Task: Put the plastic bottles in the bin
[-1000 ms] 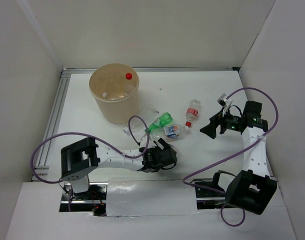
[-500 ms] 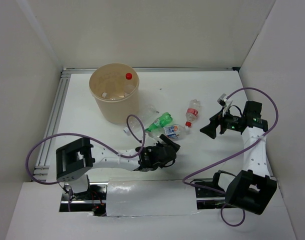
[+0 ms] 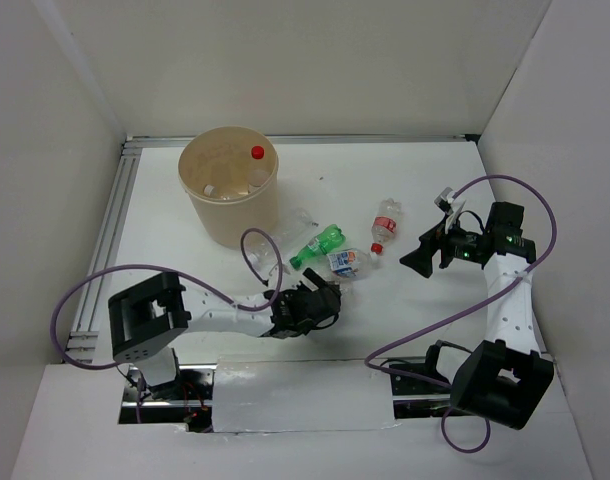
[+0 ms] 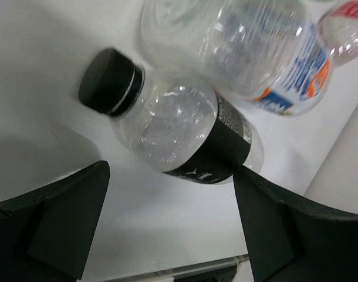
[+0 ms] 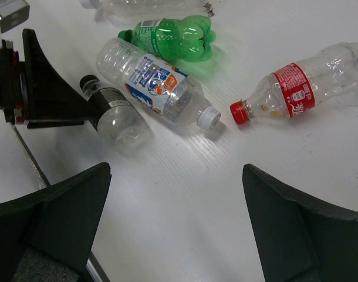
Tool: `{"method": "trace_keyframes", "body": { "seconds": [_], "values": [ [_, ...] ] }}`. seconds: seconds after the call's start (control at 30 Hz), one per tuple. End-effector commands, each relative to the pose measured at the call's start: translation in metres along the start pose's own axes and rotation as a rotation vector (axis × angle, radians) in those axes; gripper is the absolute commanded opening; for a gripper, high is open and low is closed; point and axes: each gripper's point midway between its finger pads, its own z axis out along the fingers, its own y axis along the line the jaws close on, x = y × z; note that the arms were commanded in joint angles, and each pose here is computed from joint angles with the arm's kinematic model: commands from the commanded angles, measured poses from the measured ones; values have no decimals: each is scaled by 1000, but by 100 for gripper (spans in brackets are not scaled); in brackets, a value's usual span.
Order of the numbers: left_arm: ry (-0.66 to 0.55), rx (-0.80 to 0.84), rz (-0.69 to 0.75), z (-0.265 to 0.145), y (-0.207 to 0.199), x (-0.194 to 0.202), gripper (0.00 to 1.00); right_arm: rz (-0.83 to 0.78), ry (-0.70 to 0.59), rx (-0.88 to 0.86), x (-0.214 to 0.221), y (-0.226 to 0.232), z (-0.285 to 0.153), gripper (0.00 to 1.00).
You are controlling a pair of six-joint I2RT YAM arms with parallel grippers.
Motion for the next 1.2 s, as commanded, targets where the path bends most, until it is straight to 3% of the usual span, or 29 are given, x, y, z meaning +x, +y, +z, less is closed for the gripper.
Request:
{"method": "trace_keyframes", "body": {
  "seconds": [0.0, 0.5, 0.7, 0.83, 0.9, 1.0, 1.1, 1.17],
  "values": [
    [-25, 57, -300, -8, -30, -23, 99, 14, -8, -21, 1, 7, -1, 100],
    [-2, -28, -447, 22, -19, -27, 99, 14, -8, -21, 1, 7, -1, 100],
    [-2, -78, -433, 40, -30, -23, 96, 5, -8, -21, 1, 7, -1, 100],
    [-5, -112, -392, 41, -16, -22, 72, -10, 2, -18, 2, 4, -1, 98],
    [-4, -125, -374, 37, -5, -21, 52, -22, 9, -26, 4, 6, -2, 95],
    [15, -125, -357, 25, 8, -15, 32, -24, -7, -59, 3, 12, 0, 90],
    [36, -98, -295, 15, 12, -9, 19, -31, -7, -74, 3, 13, 0, 87],
    [61, -66, -226, 3, 10, -1, 3, -12, 2, -85, 6, 16, 0, 85]
  ]
}}
